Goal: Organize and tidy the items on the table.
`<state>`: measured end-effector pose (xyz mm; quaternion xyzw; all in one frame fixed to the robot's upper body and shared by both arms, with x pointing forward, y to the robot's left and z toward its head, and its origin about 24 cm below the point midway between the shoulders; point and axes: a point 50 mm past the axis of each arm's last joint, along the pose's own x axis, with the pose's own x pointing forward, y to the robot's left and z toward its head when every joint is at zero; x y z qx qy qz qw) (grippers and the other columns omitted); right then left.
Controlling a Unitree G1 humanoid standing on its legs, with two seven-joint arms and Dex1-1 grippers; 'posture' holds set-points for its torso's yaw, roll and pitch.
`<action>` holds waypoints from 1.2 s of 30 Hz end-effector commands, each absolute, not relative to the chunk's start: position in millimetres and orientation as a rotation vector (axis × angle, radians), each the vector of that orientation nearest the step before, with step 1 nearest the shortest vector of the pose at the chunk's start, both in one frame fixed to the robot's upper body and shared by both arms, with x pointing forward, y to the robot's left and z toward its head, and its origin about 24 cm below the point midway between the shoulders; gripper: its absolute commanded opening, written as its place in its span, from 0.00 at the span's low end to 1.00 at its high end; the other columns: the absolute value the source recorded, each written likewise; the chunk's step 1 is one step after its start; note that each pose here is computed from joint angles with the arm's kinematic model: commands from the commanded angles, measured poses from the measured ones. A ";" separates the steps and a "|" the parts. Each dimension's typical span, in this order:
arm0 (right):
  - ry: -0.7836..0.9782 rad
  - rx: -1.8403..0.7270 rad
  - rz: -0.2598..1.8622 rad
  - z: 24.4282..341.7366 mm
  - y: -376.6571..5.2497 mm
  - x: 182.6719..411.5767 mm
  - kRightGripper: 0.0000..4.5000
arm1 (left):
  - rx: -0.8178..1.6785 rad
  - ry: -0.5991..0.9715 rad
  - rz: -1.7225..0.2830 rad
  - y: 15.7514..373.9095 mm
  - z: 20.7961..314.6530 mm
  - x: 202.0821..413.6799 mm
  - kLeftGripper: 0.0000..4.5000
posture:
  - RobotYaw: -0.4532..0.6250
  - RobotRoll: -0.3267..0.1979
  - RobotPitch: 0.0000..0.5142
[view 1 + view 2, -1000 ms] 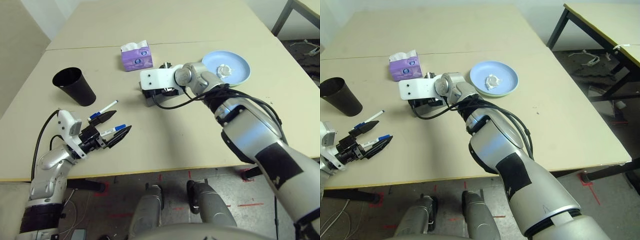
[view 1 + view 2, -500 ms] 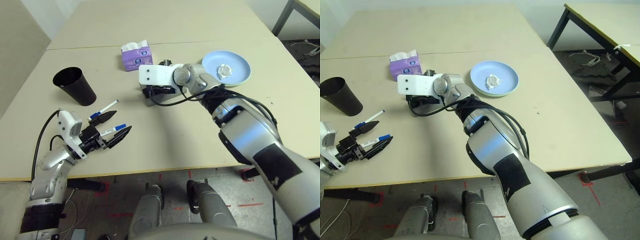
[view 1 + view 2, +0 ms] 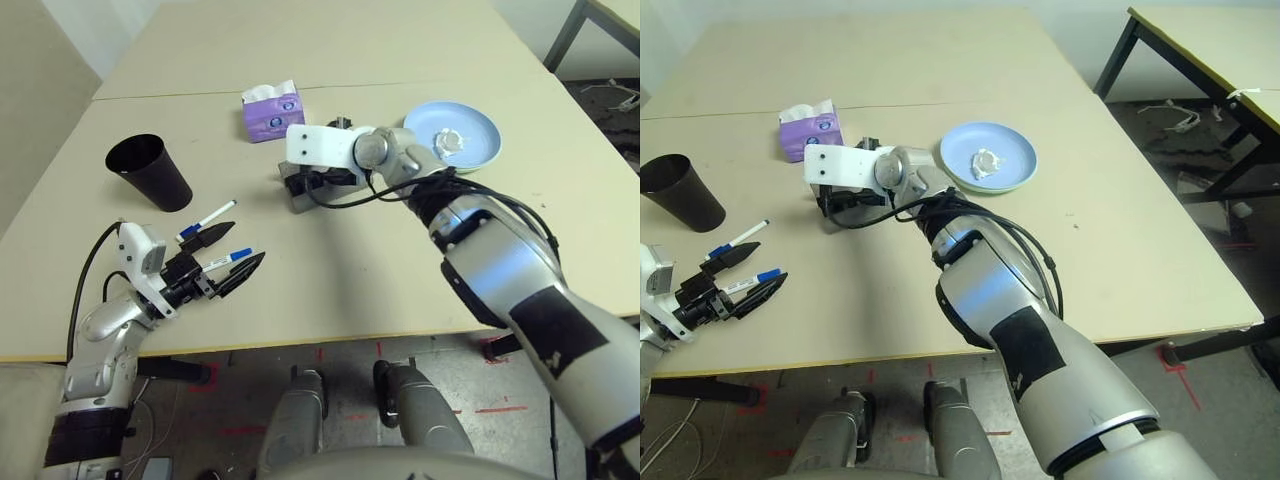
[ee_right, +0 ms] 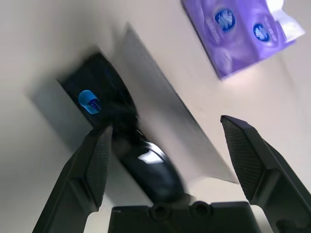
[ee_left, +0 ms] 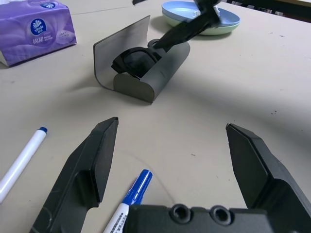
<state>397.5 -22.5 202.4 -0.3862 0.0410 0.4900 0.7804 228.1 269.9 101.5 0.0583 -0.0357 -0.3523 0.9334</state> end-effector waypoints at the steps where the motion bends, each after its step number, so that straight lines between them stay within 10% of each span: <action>1: 0.097 -0.589 1.153 216.9 -65.4 391.5 1.00 | 0.129 -0.053 -0.715 272.5 98.2 223.3 1.00 | 0.39 0.62 0.35; 18: -0.154 -0.189 1.195 172.1 -210.0 285.7 1.00 | 0.125 -0.034 -0.757 272.4 97.3 231.3 1.00 | 0.32 0.62 0.35; 36: -0.235 -0.219 1.404 141.1 -225.6 270.1 1.00 | 0.130 -0.054 -0.719 280.5 100.2 238.1 1.00 | 0.32 0.62 0.33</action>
